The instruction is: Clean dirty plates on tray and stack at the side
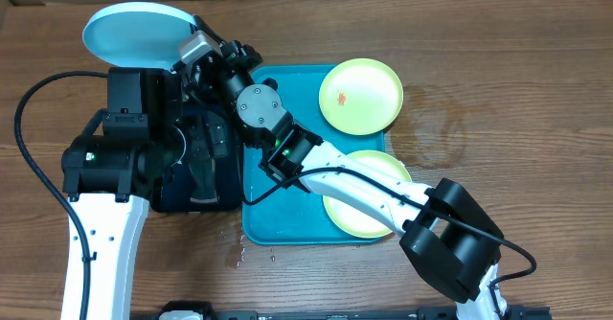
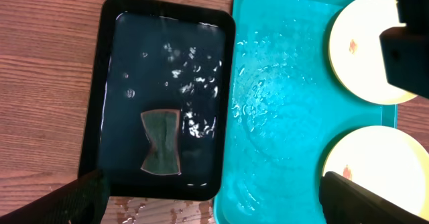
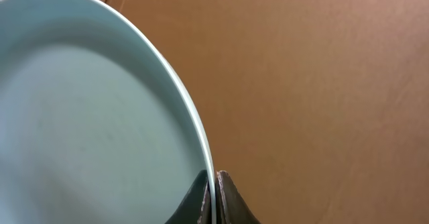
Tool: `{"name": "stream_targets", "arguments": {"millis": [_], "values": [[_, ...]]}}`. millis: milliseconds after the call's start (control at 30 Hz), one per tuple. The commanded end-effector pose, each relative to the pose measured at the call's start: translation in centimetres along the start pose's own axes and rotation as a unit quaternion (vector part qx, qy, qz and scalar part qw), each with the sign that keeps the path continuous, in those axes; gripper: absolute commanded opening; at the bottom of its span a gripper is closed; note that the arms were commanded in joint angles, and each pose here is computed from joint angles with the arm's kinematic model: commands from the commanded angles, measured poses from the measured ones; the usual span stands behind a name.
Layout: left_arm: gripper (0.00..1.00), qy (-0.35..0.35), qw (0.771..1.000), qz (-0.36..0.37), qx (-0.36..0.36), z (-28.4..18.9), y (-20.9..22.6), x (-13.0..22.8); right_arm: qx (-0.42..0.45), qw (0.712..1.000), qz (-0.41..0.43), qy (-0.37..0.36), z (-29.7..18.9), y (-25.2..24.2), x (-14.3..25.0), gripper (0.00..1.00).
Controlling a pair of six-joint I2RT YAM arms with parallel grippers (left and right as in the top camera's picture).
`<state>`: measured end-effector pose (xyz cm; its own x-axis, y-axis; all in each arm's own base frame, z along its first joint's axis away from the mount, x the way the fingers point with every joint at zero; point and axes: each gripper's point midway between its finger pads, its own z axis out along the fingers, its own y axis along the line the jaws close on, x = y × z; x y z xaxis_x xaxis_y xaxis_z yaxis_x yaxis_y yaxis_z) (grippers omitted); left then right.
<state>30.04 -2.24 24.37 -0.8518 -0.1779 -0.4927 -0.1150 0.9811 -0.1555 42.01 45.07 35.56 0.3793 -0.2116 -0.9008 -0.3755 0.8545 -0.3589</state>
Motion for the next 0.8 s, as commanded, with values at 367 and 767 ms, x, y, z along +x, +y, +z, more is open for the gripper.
{"name": "stream_targets", "arguments": {"millis": [367, 767], "values": [[1.00, -0.001, 1.000, 0.007, 0.008, -0.1, -0.4, -0.2, 0.022, 0.999, 0.013, -0.020, -0.2, -1.7, -2.7, 0.04], [1.00, -0.001, 1.000, 0.007, 0.008, -0.1, -0.4, -0.2, 0.029, 0.999, 0.007, 0.011, -0.2, -1.7, -1.3, 0.04]]}}
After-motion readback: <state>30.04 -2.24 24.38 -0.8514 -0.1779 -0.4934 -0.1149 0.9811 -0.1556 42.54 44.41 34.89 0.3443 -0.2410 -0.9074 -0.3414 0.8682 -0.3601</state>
